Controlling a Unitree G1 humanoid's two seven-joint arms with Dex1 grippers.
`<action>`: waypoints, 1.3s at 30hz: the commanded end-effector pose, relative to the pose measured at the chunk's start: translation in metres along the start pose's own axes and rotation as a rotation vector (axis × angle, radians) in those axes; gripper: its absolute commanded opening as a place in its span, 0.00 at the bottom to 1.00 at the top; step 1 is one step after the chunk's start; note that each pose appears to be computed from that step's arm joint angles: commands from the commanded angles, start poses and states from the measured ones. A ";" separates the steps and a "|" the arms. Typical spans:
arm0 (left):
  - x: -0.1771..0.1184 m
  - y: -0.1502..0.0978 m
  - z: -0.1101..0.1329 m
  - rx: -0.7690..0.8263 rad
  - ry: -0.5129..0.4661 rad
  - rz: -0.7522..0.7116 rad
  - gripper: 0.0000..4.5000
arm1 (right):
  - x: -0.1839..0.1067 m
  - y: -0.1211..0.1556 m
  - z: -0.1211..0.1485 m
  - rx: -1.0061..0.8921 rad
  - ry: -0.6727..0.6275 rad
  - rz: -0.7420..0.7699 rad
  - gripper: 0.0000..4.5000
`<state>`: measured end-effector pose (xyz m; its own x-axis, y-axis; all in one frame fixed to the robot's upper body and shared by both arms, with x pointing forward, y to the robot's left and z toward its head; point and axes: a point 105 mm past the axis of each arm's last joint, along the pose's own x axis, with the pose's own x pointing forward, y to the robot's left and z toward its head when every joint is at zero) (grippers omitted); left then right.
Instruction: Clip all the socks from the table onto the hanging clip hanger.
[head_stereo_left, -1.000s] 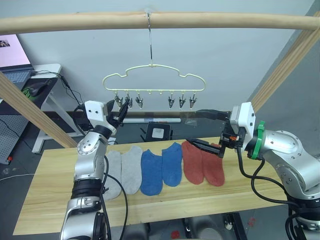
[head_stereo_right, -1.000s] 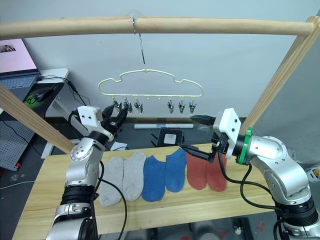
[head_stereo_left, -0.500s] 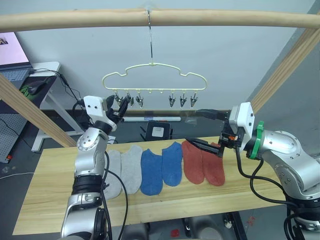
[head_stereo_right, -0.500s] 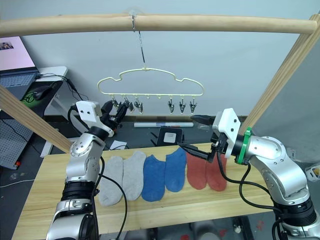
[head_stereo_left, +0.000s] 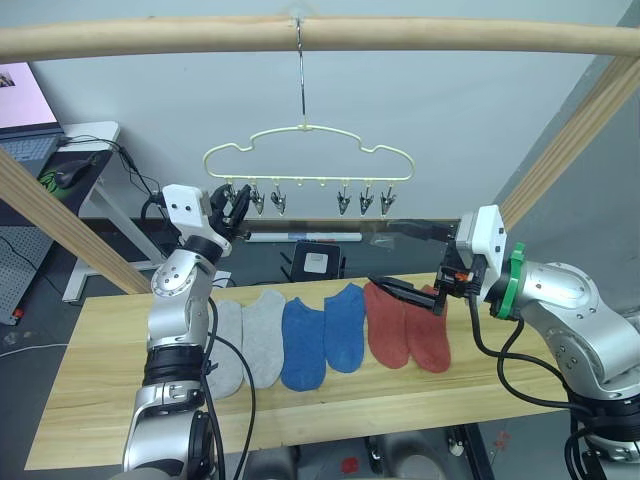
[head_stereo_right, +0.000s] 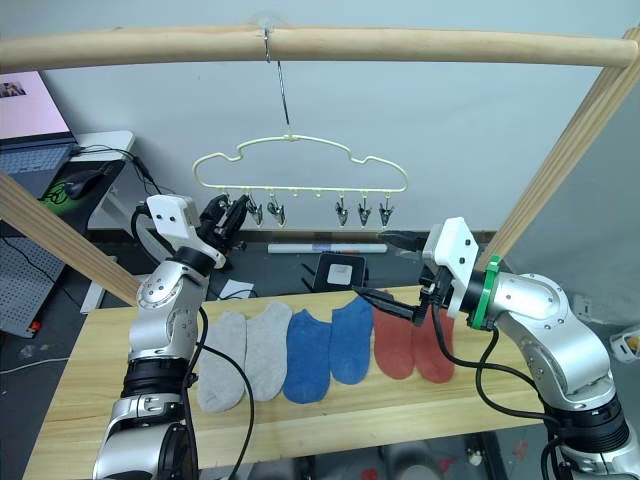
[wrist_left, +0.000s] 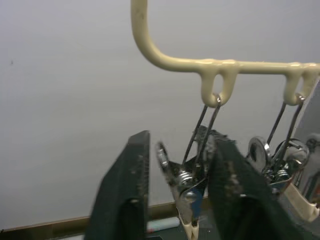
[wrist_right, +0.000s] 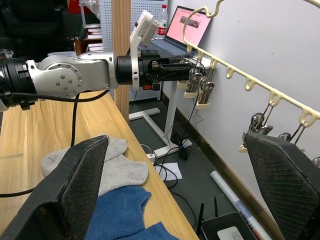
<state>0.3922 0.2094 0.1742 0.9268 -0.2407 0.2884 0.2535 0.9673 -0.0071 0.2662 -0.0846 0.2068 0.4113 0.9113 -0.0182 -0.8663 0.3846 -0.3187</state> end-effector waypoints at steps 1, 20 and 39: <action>0.003 0.000 0.023 0.016 -0.074 -0.008 0.13 | 0.000 0.000 0.008 -0.034 -0.022 -0.003 1.00; -0.024 -0.009 0.035 0.139 -0.025 -0.059 0.08 | -0.059 -0.047 -0.123 0.176 0.479 -0.604 1.00; -0.026 -0.018 0.037 0.149 -0.016 -0.088 0.08 | -0.063 -0.066 -0.208 0.362 0.566 -0.940 1.00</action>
<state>0.3554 0.1989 0.2018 0.8970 -0.3287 0.2955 0.2983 0.9435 0.1442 0.3569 -0.1919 0.0329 0.9194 0.1094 -0.3778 -0.1751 0.9740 -0.1440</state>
